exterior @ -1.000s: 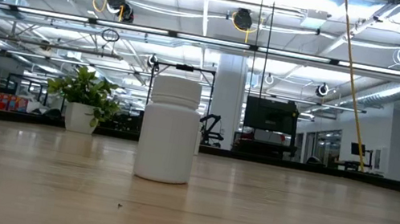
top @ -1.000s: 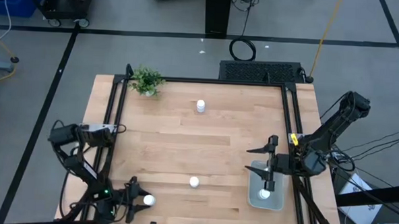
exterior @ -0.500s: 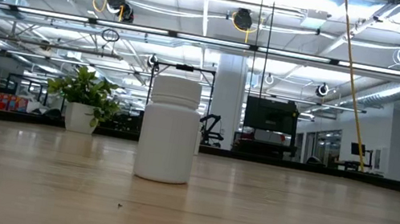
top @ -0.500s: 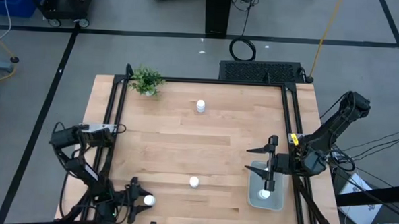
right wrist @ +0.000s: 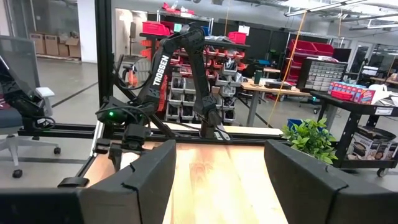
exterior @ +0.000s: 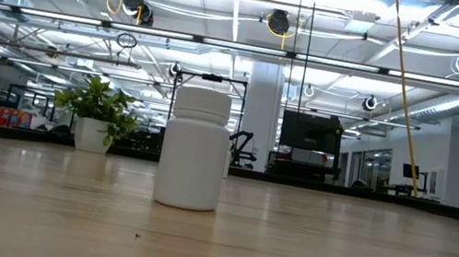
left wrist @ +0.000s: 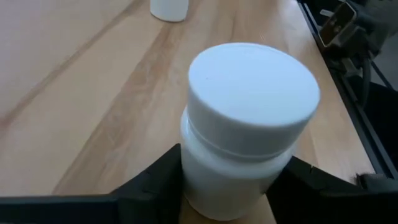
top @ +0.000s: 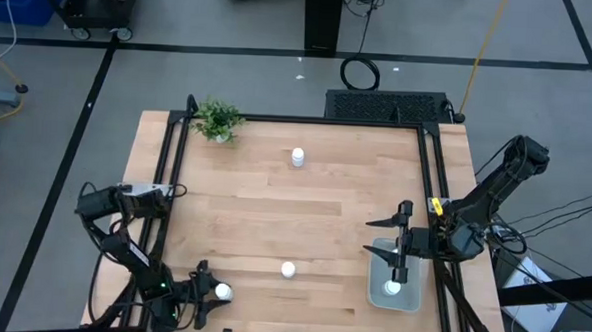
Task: Pick and place pill bottles into a basket
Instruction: Put the white pill bottle into the gray bin
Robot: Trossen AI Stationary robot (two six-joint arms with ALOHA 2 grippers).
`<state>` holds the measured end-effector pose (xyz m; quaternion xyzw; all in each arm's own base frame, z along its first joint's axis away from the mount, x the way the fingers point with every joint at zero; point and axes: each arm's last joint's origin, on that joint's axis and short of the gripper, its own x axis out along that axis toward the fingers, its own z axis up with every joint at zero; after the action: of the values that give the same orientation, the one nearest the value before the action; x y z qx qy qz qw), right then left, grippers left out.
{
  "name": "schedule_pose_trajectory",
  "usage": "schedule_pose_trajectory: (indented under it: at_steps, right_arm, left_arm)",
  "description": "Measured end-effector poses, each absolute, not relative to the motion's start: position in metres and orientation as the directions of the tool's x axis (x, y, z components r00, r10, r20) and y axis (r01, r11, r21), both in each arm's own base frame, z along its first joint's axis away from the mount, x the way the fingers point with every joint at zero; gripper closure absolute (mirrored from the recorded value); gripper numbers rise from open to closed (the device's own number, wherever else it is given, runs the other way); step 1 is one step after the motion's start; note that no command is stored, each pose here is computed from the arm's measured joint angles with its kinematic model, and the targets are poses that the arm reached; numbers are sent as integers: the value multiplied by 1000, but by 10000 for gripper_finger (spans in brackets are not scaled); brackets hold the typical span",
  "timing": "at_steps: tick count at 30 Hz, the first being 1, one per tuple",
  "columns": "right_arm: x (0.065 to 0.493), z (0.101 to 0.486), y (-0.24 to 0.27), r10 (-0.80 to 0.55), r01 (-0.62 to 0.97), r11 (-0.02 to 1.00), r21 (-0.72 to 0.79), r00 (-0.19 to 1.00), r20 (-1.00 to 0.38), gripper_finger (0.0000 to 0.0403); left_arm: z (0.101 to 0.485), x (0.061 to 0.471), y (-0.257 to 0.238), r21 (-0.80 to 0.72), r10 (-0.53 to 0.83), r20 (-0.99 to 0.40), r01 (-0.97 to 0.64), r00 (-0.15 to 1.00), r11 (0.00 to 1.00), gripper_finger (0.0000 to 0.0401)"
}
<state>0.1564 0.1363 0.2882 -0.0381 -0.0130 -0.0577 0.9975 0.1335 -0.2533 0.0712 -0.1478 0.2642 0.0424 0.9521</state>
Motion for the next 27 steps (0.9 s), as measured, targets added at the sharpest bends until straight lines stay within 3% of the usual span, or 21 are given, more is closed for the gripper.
schedule_pose_trajectory:
  at_steps: [9, 14, 21, 27]
  right_arm:
    - [156, 288, 136, -112, 114, 991, -75, 993, 30, 165]
    - [156, 285, 136, -111, 111, 990, -90, 994, 12, 165]
    - [156, 285, 137, -110, 110, 990, -86, 994, 5, 165]
    - [161, 280, 137, -100, 98, 990, -98, 995, -12, 165]
  left_arm:
    - [76, 151, -244, -267, 49, -514, -214, 857, 940, 220]
    - [99, 171, -227, -242, 59, -546, -225, 835, 944, 206]
    - [150, 201, -196, -188, -19, -538, -98, 843, 977, 225]
    - [186, 223, -154, -265, -165, -544, 18, 823, 964, 225]
